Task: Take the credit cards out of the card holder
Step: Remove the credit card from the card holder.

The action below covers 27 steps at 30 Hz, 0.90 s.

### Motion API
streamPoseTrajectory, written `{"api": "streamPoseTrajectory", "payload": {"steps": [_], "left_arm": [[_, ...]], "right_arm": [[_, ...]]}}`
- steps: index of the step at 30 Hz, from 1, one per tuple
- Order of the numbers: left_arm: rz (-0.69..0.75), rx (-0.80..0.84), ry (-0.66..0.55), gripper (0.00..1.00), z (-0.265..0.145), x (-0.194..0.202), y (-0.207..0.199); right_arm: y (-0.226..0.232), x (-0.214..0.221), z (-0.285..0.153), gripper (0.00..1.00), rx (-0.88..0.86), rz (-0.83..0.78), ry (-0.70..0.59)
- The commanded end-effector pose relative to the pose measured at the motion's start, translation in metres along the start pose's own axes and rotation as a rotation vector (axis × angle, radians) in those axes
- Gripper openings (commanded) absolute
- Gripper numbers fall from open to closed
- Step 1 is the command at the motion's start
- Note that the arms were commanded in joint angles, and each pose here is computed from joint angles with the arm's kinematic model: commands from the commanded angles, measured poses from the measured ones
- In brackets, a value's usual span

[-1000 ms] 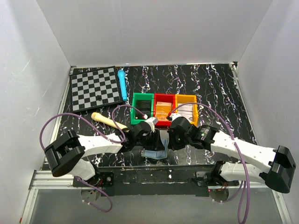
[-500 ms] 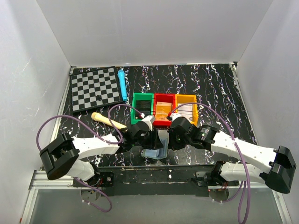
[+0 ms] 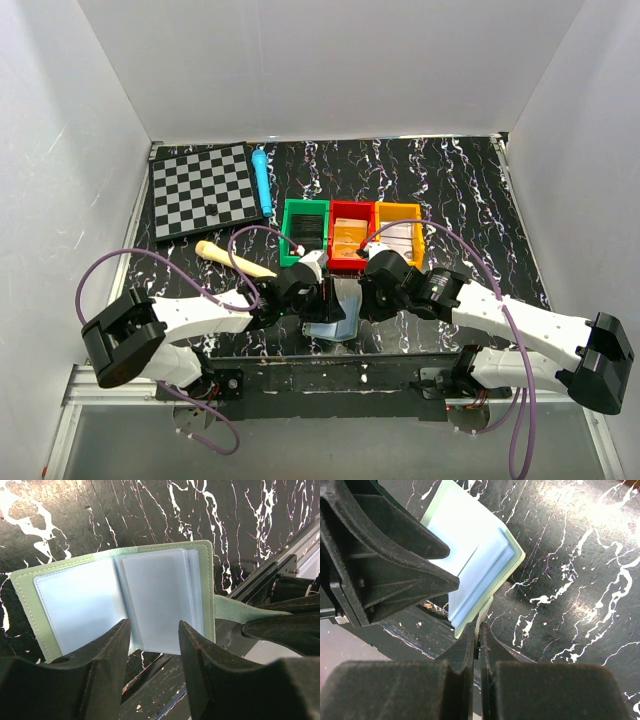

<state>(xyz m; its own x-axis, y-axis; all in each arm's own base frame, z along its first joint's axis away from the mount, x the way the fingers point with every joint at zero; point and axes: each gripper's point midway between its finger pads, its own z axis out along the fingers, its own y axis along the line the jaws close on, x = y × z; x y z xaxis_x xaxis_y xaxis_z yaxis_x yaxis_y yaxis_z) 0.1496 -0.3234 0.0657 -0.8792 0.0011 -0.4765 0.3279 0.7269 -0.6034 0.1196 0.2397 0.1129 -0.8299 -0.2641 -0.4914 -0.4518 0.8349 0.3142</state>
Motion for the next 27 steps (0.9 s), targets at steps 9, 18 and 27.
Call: {"api": "streamPoseTrajectory", "payload": {"steps": [9,18,27], "left_arm": [[0.036,0.074,-0.029,0.56,-0.005,-0.01,-0.021],[0.065,0.081,-0.007,0.57,0.001,-0.006,-0.027],[0.087,0.072,-0.018,0.63,0.0,-0.005,-0.03]], "right_arm": [[0.006,-0.006,-0.003,0.01,-0.021,-0.013,-0.021],[0.007,-0.006,-0.001,0.01,-0.02,-0.018,-0.015],[0.007,-0.005,0.0,0.01,-0.024,-0.014,-0.013]]}}
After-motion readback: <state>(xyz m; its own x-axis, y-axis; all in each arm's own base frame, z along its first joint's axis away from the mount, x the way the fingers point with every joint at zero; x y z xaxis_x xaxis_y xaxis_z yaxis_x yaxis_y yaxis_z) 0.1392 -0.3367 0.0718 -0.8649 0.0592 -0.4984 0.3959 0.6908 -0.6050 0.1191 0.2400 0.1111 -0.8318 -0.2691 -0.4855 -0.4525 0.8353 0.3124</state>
